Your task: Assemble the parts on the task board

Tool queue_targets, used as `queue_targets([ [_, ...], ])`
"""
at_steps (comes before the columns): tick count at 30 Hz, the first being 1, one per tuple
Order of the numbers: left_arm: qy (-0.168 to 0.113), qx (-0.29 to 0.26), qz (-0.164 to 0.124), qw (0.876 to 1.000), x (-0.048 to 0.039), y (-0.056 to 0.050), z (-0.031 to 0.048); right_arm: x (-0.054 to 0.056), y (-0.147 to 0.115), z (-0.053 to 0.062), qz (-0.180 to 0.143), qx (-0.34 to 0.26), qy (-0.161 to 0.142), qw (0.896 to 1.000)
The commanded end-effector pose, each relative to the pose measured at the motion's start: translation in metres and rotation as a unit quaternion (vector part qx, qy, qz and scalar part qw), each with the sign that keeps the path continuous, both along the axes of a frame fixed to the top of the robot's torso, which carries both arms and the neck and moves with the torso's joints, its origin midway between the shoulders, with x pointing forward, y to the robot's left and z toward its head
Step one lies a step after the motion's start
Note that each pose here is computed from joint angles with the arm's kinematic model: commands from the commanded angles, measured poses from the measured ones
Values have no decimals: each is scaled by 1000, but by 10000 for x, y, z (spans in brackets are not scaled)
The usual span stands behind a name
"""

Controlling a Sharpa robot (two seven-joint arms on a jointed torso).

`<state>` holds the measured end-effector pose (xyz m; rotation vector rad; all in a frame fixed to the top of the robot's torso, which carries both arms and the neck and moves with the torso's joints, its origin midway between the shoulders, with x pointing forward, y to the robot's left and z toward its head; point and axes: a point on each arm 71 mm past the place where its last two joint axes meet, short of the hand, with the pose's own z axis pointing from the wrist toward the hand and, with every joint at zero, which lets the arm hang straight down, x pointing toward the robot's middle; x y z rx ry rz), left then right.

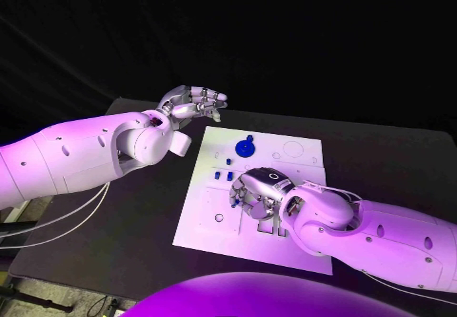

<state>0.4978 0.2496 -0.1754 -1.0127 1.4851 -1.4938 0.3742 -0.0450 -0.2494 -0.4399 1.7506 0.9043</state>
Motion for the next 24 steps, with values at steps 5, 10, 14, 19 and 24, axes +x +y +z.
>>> queue_targets([
  [5, -3, -1, -11, 1000, -6, -24, 10, -13, 18, -41, 8, -25, 7, 1000],
  [10, -3, 0, -11, 1000, -6, -23, 9, -32, 48, -66, 16, -41, 13, 999],
  [14, -3, 1, -10, 1000, -6, -23, 9, -42, 69, -74, 19, -47, 13, 999],
  [19, -3, 1, -10, 1000, -6, -23, 8, -44, 89, -82, 19, -49, 15, 999],
  [24, -2, 1, -11, 1000, -6, -23, 7, -42, 104, -82, 18, -43, 17, 999],
])
